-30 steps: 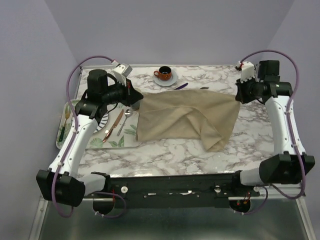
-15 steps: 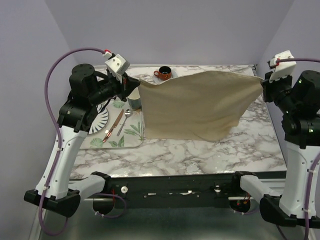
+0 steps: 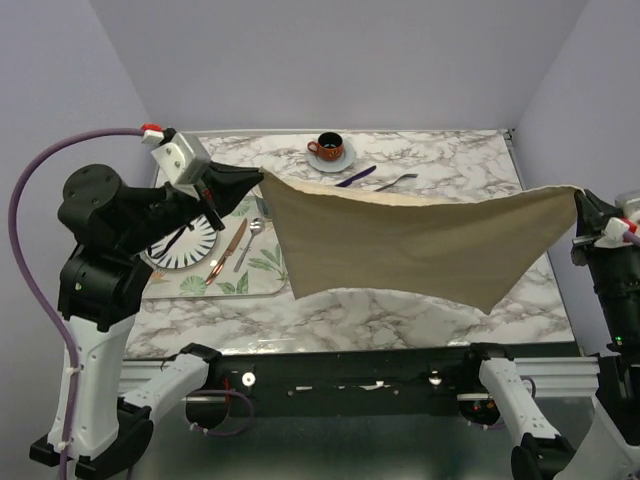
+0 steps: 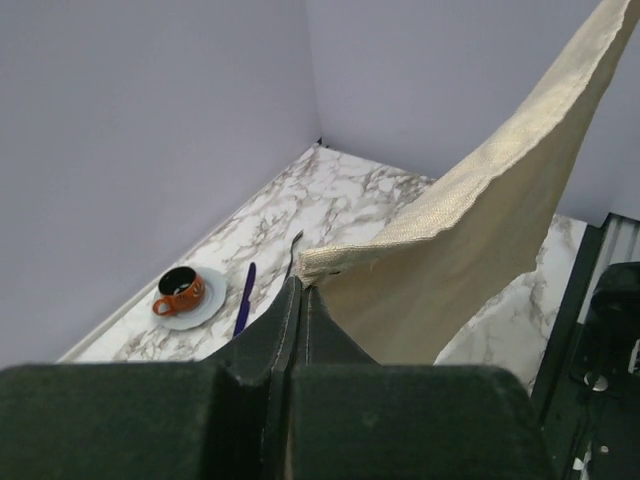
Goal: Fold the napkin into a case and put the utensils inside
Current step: Flatten out the crumpled napkin at the center of the board.
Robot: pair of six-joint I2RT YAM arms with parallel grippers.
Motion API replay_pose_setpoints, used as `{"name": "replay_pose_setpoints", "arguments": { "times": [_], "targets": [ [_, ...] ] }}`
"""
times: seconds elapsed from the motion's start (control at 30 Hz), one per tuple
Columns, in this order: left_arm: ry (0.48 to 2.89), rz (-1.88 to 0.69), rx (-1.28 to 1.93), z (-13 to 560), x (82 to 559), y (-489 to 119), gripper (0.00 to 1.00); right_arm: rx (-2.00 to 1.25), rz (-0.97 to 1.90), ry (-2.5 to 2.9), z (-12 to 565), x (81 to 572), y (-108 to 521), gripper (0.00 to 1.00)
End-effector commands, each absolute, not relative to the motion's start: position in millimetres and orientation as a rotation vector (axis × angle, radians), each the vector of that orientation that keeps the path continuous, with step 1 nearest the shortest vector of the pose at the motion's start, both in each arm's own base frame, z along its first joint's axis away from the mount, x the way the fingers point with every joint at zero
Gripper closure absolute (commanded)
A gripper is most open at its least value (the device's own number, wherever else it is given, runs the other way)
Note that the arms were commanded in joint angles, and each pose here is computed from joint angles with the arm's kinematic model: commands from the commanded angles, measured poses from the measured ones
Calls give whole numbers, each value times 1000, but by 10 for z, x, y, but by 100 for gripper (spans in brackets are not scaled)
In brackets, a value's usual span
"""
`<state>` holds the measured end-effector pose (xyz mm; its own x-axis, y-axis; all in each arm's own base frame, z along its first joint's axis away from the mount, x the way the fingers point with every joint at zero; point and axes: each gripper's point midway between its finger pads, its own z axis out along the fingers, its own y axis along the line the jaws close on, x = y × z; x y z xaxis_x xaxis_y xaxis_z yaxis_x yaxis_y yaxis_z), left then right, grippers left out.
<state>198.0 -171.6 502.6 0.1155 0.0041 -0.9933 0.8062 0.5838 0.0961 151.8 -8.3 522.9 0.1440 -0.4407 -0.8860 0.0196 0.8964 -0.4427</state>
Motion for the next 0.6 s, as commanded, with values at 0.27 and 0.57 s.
{"name": "replay_pose_setpoints", "arguments": {
  "times": [0.27, 0.57],
  "targets": [
    [1414, -861, 711, 5005, 1747, -1790, 100, -249, -457, 1489, 5069, 1575, -377, 99],
    [1769, -787, 463, 3680, 2828, -1847, 100, -304, -561, 1678, 4116, 2630, -616, 99]
  ]
}}
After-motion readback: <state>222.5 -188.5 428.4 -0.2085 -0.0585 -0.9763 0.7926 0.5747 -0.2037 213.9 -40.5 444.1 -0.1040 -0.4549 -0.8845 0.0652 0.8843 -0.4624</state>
